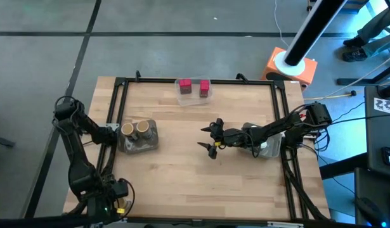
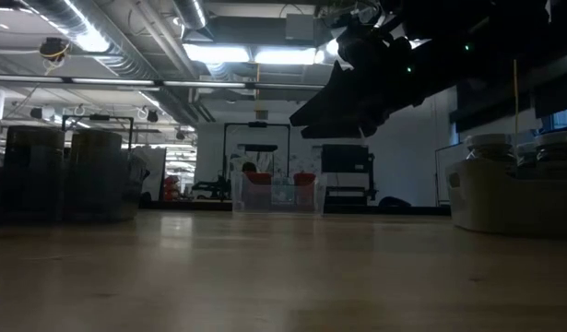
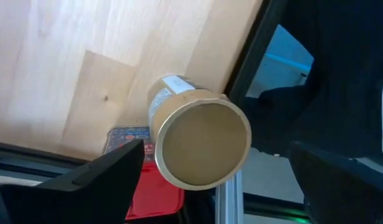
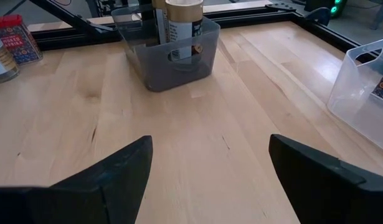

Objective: Sort spices by type
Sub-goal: Put the brown spice bottle into the black bin

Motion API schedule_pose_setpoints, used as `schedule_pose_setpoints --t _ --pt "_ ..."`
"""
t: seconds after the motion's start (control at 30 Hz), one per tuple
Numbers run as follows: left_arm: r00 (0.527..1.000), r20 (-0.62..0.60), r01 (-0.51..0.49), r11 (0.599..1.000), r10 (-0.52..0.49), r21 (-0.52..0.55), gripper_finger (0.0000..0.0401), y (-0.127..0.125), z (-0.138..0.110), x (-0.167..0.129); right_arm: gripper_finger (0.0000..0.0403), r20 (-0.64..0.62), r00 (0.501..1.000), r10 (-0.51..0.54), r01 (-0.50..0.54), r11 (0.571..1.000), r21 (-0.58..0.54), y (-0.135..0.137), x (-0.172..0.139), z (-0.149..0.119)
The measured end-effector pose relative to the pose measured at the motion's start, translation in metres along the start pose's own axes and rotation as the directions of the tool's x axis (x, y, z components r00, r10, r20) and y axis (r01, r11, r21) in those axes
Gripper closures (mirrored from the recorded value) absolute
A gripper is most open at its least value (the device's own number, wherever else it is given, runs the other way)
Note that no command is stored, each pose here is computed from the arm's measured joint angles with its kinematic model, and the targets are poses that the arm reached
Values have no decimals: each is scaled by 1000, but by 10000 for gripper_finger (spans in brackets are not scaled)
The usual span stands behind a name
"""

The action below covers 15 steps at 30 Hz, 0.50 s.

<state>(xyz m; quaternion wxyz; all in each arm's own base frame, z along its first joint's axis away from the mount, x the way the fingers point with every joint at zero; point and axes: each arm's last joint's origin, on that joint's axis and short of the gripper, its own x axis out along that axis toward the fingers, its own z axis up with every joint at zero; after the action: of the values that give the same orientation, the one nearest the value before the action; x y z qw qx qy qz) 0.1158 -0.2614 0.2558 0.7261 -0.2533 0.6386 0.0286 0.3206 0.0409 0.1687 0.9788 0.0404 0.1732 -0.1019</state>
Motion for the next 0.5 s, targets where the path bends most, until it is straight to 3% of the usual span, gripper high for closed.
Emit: schedule_pose_setpoints --t 0.5 --pt "996 -7 -93 995 93 47 22 -7 -2 37 81 4 1000 -26 26 1000 -1 -1 0 0"
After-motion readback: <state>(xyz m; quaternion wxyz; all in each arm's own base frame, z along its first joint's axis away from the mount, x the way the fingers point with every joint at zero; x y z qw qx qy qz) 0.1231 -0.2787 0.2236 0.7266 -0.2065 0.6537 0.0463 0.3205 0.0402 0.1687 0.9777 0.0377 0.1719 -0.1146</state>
